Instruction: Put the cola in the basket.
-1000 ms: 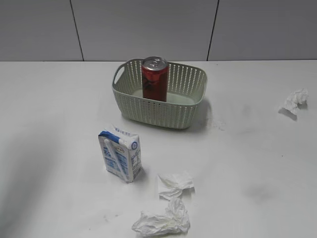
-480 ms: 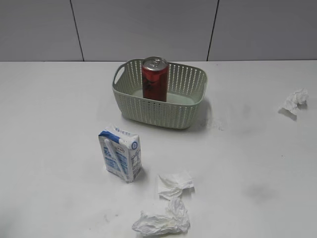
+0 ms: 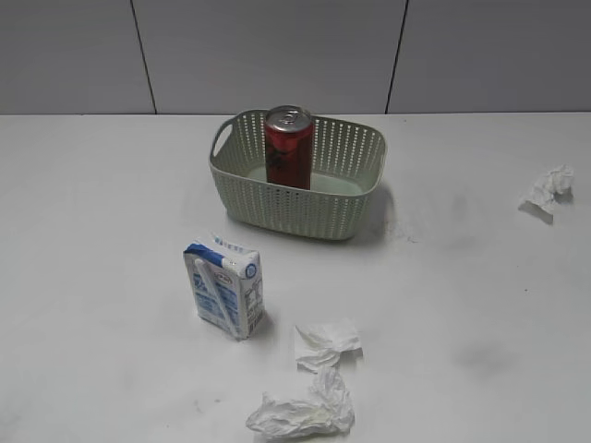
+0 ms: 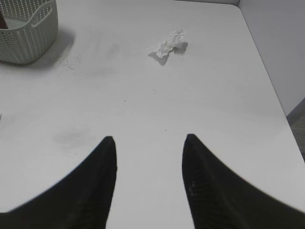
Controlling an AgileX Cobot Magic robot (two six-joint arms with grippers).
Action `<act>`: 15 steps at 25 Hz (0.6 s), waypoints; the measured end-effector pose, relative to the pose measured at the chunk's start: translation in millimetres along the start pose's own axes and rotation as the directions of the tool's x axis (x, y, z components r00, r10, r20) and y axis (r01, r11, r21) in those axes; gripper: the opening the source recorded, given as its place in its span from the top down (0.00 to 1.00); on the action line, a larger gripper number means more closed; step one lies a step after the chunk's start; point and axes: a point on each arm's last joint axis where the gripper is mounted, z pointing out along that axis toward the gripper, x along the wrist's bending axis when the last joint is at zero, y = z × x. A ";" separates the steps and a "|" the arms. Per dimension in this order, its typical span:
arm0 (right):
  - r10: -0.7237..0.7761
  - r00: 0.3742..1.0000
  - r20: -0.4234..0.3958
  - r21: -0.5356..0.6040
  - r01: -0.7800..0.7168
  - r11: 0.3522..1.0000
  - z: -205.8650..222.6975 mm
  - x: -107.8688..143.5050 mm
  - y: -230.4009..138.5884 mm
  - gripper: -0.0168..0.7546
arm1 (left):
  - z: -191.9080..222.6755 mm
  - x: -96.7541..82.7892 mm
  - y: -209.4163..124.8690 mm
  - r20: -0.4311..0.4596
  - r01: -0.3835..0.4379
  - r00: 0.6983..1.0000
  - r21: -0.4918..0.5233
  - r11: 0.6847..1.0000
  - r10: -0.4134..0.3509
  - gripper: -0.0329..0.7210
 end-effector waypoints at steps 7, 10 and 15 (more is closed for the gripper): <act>0.000 1.000 0.000 0.000 0.000 1.000 0.0 0.0 0.0 0.53 | -26.7 -0.4 -17.4 -0.016 -0.012 1.000 -0.193 0.981 0.010 0.17; 0.000 1.000 0.000 0.000 0.000 1.000 0.0 0.0 0.0 0.53 | -36.6 -1.0 -25.7 -0.017 -0.015 1.000 -0.271 0.963 0.011 0.17; 0.000 1.000 0.000 -0.001 0.000 1.000 0.0 0.0 0.1 0.53 | -48.3 -1.8 -38.0 -0.019 -0.018 1.000 -0.367 0.930 0.012 0.17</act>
